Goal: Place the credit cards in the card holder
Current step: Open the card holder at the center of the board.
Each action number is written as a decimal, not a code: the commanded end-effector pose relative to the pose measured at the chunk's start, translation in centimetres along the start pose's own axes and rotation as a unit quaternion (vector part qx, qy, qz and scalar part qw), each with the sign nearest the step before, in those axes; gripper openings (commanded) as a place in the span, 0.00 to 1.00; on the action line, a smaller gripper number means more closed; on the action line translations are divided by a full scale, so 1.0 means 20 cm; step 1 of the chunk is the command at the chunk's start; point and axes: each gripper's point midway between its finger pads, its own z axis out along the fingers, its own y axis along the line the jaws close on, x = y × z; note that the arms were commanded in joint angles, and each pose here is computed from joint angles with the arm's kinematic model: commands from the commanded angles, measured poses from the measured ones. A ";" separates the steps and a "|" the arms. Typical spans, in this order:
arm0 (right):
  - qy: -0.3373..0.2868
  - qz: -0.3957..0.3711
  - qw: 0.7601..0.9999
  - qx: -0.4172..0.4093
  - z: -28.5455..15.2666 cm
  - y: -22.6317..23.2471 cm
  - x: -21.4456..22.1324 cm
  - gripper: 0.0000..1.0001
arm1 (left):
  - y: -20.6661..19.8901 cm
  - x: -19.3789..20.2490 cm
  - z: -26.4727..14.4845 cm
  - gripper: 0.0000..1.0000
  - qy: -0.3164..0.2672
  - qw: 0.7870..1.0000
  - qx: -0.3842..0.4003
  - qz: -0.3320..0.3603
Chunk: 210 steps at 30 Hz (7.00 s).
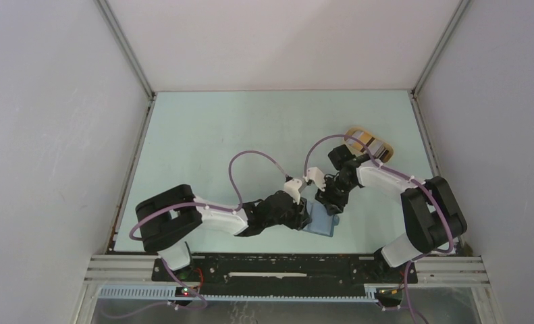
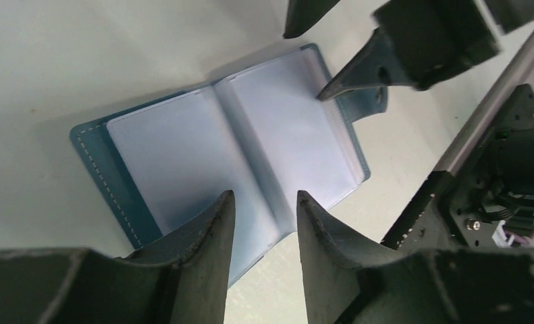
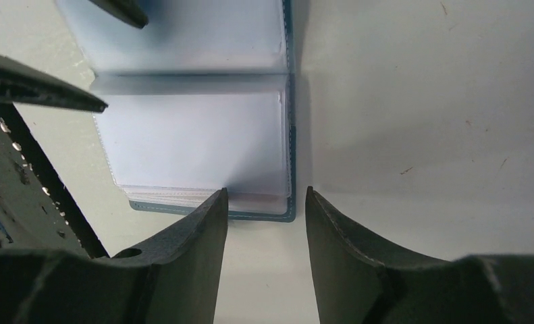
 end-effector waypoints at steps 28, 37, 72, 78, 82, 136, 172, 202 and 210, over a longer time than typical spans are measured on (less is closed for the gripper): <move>-0.106 0.082 0.991 0.006 -0.16 -0.04 -0.29 0.63 | 0.07 0.02 0.03 0.48 -0.048 0.994 -0.016 -0.101; -0.151 0.137 0.976 -0.077 -0.30 0.12 -0.26 0.53 | 0.05 0.00 0.01 0.43 -0.066 0.992 -0.002 -0.106; -0.019 0.351 0.922 -0.160 -0.06 0.06 -0.05 0.47 | 0.03 0.03 0.03 0.33 -0.072 0.990 0.029 -0.118; -0.007 0.351 0.920 -0.171 -0.04 0.07 -0.04 0.48 | 0.03 0.04 0.03 0.33 -0.071 0.990 0.031 -0.117; -0.009 0.351 0.919 -0.178 -0.03 0.08 -0.05 0.48 | 0.02 0.04 0.03 0.33 -0.071 0.990 0.032 -0.116; -0.114 0.357 0.841 -0.390 -0.07 0.21 -0.48 0.47 | 0.09 0.08 0.10 0.40 -0.052 0.990 -0.016 -0.129; -0.098 -0.169 0.979 -0.058 -0.10 0.28 -0.15 0.52 | 0.28 -0.17 -0.43 0.40 -0.191 0.972 -0.003 -0.138; -0.160 0.155 0.963 -0.152 -0.28 0.23 -0.32 0.49 | -0.16 -0.12 -0.20 0.56 -0.143 0.987 0.076 0.015; -0.112 0.303 0.925 -0.201 -0.20 0.16 -0.26 0.48 | -0.10 -0.04 -0.10 0.54 -0.116 0.992 0.048 0.017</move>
